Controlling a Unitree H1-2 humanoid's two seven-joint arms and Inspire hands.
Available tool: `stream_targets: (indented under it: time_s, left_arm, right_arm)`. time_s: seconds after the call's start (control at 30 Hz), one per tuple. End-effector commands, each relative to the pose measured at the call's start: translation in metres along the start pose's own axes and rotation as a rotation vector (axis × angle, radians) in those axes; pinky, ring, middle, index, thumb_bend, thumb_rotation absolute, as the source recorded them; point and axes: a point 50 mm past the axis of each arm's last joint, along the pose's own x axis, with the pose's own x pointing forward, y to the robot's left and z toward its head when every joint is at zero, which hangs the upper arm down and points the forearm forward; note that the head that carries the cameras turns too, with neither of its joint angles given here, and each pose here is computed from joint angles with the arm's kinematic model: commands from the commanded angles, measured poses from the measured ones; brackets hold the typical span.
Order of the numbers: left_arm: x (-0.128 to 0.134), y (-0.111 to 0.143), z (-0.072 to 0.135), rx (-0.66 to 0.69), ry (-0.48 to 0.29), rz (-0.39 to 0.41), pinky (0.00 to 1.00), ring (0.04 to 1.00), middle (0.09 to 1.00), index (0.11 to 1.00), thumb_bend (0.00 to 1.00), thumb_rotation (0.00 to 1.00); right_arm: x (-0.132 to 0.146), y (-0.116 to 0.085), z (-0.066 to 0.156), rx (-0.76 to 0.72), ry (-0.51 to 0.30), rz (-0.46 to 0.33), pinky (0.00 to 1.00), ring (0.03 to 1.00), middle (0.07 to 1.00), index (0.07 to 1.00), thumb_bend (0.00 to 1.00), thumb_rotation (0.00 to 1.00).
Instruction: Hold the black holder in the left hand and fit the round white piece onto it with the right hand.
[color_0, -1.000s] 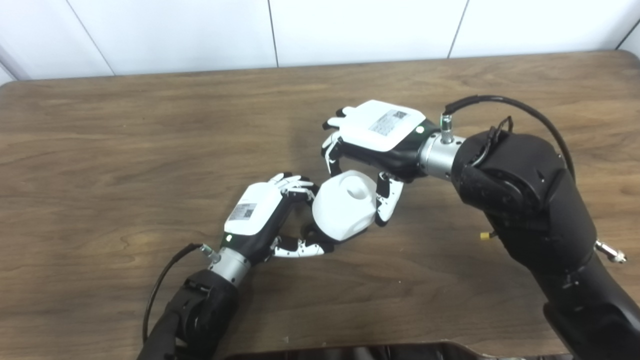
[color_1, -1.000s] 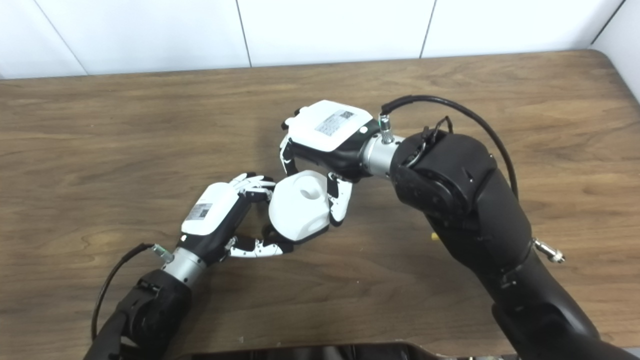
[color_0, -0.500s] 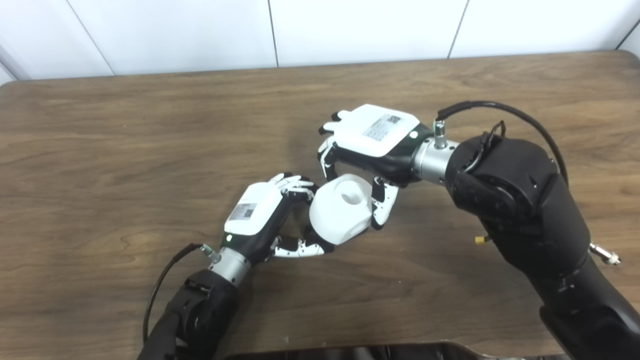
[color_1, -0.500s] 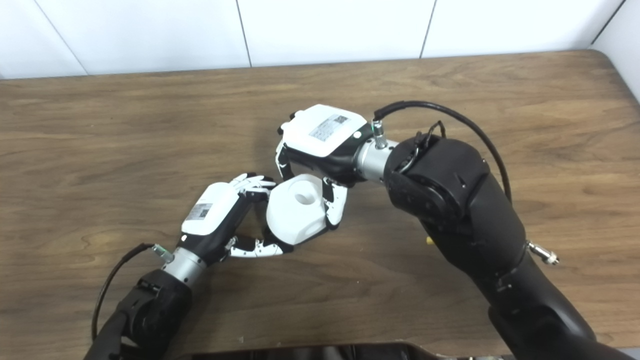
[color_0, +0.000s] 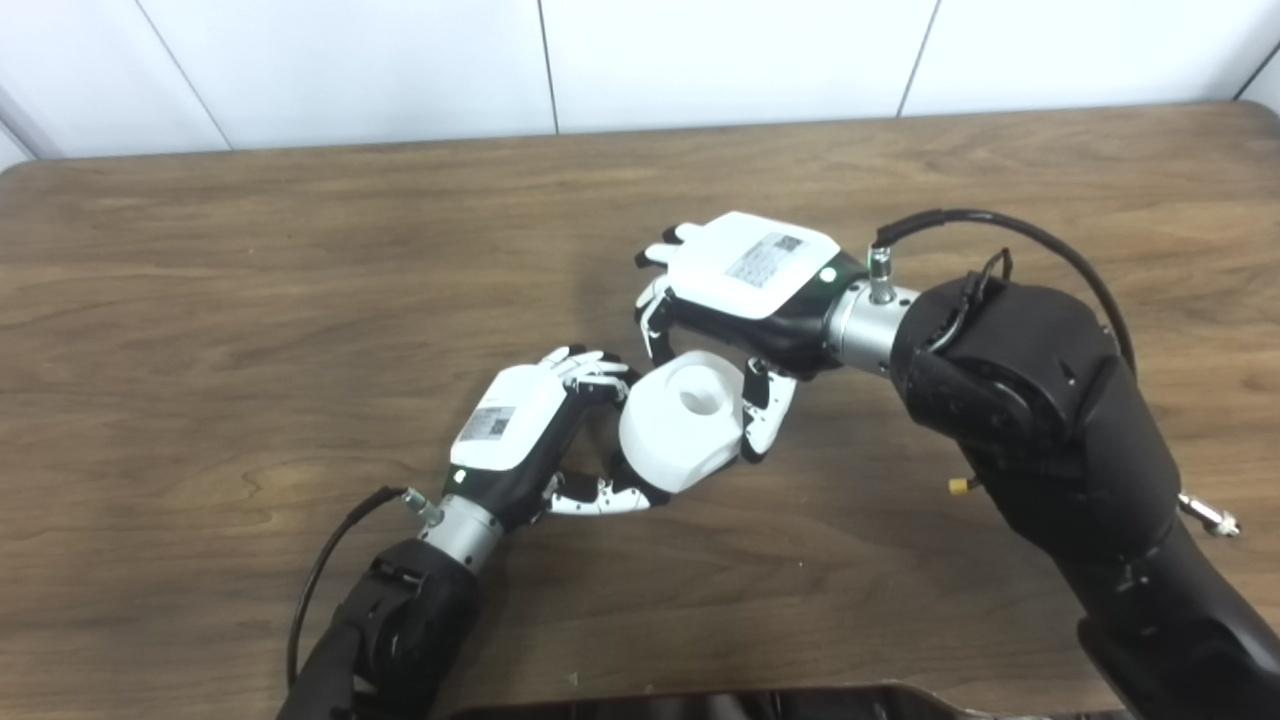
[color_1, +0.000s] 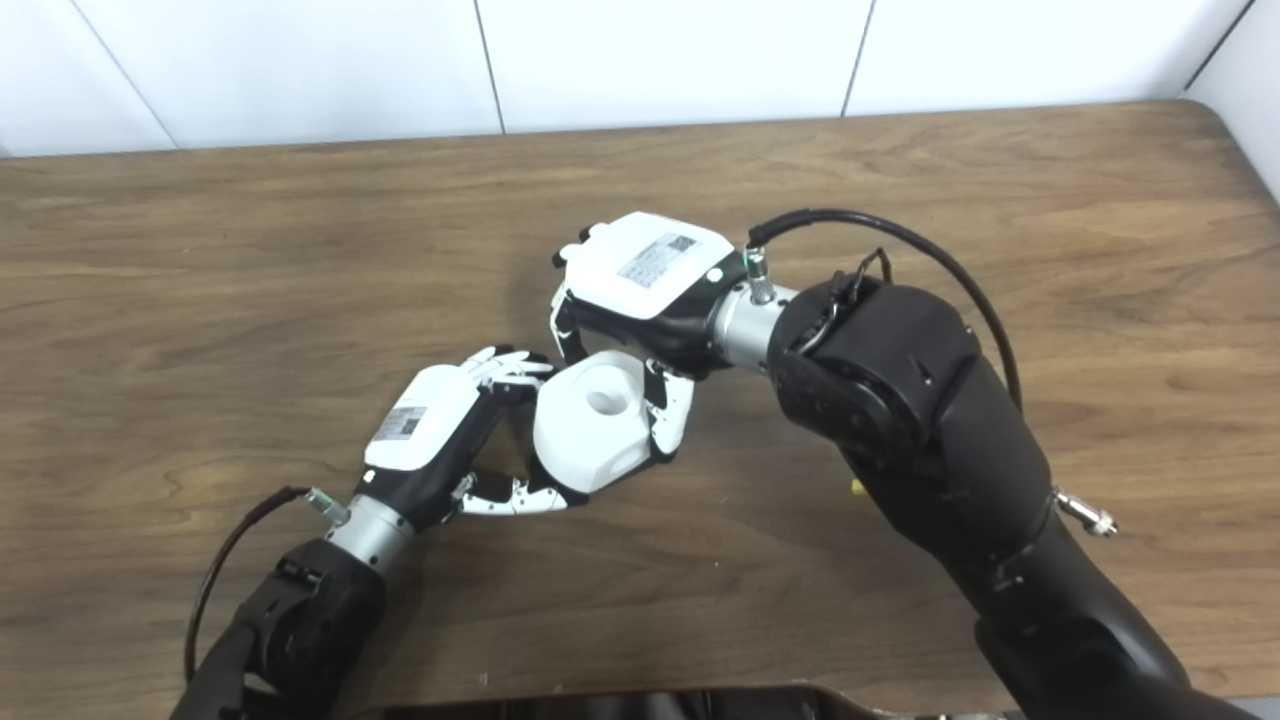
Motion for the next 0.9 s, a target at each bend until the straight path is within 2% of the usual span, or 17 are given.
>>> stream_targets:
  time_s: [0.0,0.87]
  left_arm:
    - [-0.013,-0.0162,-0.0158,0.007,0.117,-0.102,0.92,0.845,0.778,0.485,0.52,0.06]
    - [-0.01,-0.0185,-0.0129,0.004,0.116,-0.101,0.92,0.846,0.778,0.484,0.52,0.06]
  right_arm:
    - [-0.004,-0.0133,0.0055,-0.016,-0.02,-0.064,1.0,0.962,0.819,0.481,0.52,0.13]
    - [-0.0029,-0.0118,0.0082,-0.002,-0.033,-0.062,1.0,0.961,0.821,0.48,0.52,0.13]
